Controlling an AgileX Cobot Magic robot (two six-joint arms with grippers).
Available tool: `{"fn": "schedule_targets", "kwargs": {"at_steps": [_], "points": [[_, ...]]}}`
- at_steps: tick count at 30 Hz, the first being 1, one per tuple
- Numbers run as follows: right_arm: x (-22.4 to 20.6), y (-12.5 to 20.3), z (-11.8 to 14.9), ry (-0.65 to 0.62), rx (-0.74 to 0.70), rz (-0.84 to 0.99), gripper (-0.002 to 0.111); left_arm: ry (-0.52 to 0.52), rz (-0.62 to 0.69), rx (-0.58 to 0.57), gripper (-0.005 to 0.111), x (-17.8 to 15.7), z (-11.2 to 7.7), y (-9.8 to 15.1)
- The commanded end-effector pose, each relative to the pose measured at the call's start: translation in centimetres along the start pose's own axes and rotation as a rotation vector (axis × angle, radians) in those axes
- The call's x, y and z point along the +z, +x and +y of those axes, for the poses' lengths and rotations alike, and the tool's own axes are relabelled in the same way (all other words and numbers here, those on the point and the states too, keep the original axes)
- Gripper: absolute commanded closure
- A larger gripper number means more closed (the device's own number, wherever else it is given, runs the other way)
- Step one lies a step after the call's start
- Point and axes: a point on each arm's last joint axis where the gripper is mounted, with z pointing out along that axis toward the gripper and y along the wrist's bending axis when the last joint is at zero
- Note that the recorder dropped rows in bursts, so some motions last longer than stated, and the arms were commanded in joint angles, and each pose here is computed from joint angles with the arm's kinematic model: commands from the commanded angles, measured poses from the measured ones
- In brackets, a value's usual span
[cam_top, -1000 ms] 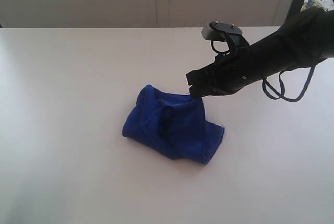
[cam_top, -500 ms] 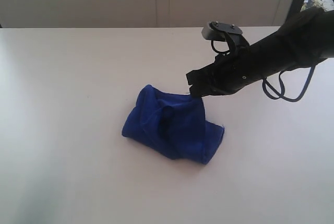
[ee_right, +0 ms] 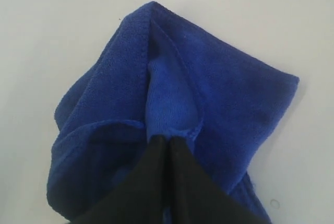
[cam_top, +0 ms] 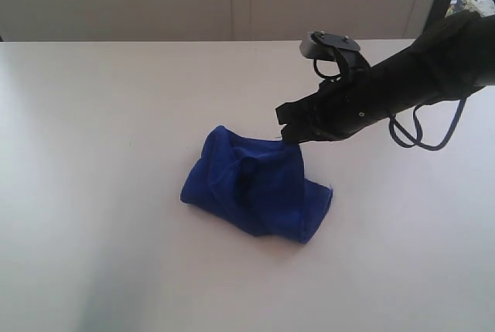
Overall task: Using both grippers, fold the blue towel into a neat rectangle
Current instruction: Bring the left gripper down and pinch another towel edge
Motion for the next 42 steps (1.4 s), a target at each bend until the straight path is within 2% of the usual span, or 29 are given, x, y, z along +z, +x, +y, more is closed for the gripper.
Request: {"fn": "schedule_targets", "kwargs": {"at_steps": [1,4,7,8,11,12,16,20,24,25,28,30,42], "points": [[0.0,0.0,0.0,0.000,0.051,-0.002,0.108,0.152,0.317,0.122,0.107,3.7,-1.7,-4.5],[0.0,0.0,0.0,0.002,0.104,0.000,0.108,0.280,0.451,0.167,0.107,7.8,-2.5,-6.3],[0.0,0.0,-0.1,0.013,0.140,-0.009,0.108,0.421,0.506,0.253,0.107,12.2,-3.5,-6.9],[0.3,-0.1,-0.6,0.042,0.183,-0.028,0.108,0.481,0.528,0.304,0.107,15.3,-4.8,-6.6],[1.5,0.3,-1.5,0.066,0.226,-0.011,0.108,0.531,0.562,0.395,0.107,19.1,-7.1,-5.9],[2.5,0.7,-2.3,0.084,0.242,0.004,0.108,0.561,0.559,0.438,0.107,20.8,-9.0,-6.1],[4.1,1.3,-3.8,0.149,0.266,0.001,0.108,0.654,0.532,0.544,0.107,23.8,-13.9,-6.9],[4.8,1.8,-4.4,0.158,0.277,0.020,0.108,0.718,0.511,0.598,0.107,25.2,-17.2,-7.6],[5.6,2.3,-4.8,0.162,0.290,0.045,0.108,0.734,0.516,0.637,0.102,26.4,-18.7,-7.1],[5.7,2.4,-4.9,0.163,0.292,0.050,0.108,0.737,0.517,0.641,0.098,26.8,-19.0,-7.0],[5.9,2.5,-5.0,0.166,0.294,0.051,0.108,0.775,0.547,0.688,0.074,28.0,-19.8,-6.0],[5.8,2.5,-5.1,0.170,0.293,0.048,0.108,0.787,0.563,0.700,0.066,28.5,-20.1,-5.3],[5.8,2.5,-5.1,0.179,0.277,0.050,0.108,0.795,0.590,0.729,0.063,30.2,-20.2,-3.3]]}}
